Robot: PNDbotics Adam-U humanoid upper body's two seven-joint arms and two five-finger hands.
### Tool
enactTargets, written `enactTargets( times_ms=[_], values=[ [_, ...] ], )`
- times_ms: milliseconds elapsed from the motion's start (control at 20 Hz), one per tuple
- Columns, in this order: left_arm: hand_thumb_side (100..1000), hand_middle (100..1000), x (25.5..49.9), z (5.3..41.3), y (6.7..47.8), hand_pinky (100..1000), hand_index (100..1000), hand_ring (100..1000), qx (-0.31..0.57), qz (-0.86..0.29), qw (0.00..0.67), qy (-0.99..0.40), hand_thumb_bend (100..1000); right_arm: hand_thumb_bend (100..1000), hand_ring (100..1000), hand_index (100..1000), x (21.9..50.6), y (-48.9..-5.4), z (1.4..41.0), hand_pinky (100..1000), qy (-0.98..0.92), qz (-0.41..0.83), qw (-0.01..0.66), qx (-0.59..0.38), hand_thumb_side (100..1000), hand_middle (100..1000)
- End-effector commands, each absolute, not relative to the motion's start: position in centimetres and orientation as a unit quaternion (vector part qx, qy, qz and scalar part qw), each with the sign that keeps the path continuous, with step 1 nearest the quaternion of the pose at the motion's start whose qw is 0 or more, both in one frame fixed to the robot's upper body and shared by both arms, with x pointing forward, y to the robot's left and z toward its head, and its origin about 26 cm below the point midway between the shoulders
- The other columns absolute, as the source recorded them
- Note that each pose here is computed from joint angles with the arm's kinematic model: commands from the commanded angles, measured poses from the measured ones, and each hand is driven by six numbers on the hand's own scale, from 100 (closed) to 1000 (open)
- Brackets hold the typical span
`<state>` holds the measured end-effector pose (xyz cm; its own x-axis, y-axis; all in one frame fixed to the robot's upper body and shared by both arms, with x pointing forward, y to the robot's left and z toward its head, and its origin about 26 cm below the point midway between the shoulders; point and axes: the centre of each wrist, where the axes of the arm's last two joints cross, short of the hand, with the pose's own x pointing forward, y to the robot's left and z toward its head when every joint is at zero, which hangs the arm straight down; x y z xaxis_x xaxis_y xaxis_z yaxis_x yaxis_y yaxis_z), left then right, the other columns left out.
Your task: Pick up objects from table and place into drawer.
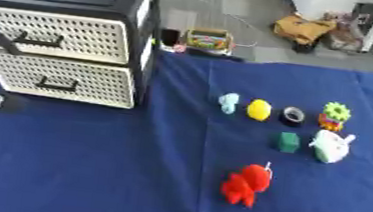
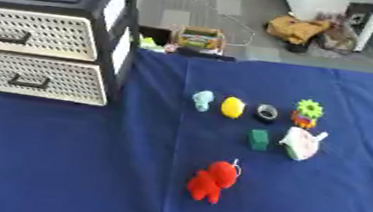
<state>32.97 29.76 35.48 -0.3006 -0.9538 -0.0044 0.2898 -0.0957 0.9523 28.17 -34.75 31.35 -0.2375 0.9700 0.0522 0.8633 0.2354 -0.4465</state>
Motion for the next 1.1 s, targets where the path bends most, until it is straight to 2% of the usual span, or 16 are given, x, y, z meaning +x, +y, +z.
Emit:
enactTargets(
  times_ms=[50,100,350,450,500,550,800,950,1000,1050,1100],
  values=[
    [629,193,34.7,36.1,31.1,100,974,100,0.341,-0.649,0.498,-0.464,462,100,720,780,27.7,-34.6,32.4,649,-0.771,0.17,0.145,-0.597,1000,713],
    [604,188,35.2,36.0,31.2,100,1000,100,0.335,-0.651,0.499,-0.465,434,100,720,778,27.7,-34.6,32.4,649,-0.771,0.17,0.145,-0.597,1000,713],
    [544,160,36.9,35.8,31.9,100,1000,100,0.325,-0.659,0.493,-0.466,374,100,720,771,27.7,-34.6,32.3,648,-0.771,0.168,0.148,-0.597,1000,712],
    [497,149,37.1,35.8,32.0,100,1000,100,0.328,-0.661,0.491,-0.463,246,100,719,768,27.7,-34.6,32.3,646,-0.771,0.166,0.147,-0.596,1000,709],
    [464,150,37.2,35.8,32.1,100,1000,100,0.329,-0.661,0.491,-0.462,143,100,719,767,27.7,-34.6,32.3,646,-0.772,0.165,0.147,-0.596,1000,709],
    [449,154,37.3,35.8,32.1,100,1000,100,0.329,-0.661,0.49,-0.463,104,100,719,767,27.7,-34.5,32.3,646,-0.772,0.165,0.147,-0.596,1000,709],
    [430,188,38.1,36.2,32.4,100,1000,100,0.34,-0.652,0.497,-0.46,100,100,719,763,27.8,-34.5,32.2,644,-0.774,0.165,0.148,-0.594,1000,707],
    [457,204,38.4,36.6,32.6,100,1000,100,0.353,-0.647,0.496,-0.46,207,100,720,749,27.8,-34.5,32.2,642,-0.773,0.166,0.15,-0.593,1000,707],
    [505,204,38.4,36.8,32.6,100,1000,100,0.355,-0.646,0.494,-0.462,437,100,719,748,27.8,-34.5,32.1,640,-0.773,0.166,0.15,-0.594,1000,706],
    [525,203,38.3,37.0,32.6,100,1000,100,0.356,-0.645,0.492,-0.464,558,100,719,747,27.8,-34.5,32.1,640,-0.772,0.165,0.15,-0.595,1000,706],
    [532,200,38.2,37.1,32.6,100,1000,100,0.356,-0.644,0.491,-0.467,642,100,719,747,27.8,-34.5,32.1,639,-0.773,0.164,0.15,-0.595,1000,705]
  ],
)
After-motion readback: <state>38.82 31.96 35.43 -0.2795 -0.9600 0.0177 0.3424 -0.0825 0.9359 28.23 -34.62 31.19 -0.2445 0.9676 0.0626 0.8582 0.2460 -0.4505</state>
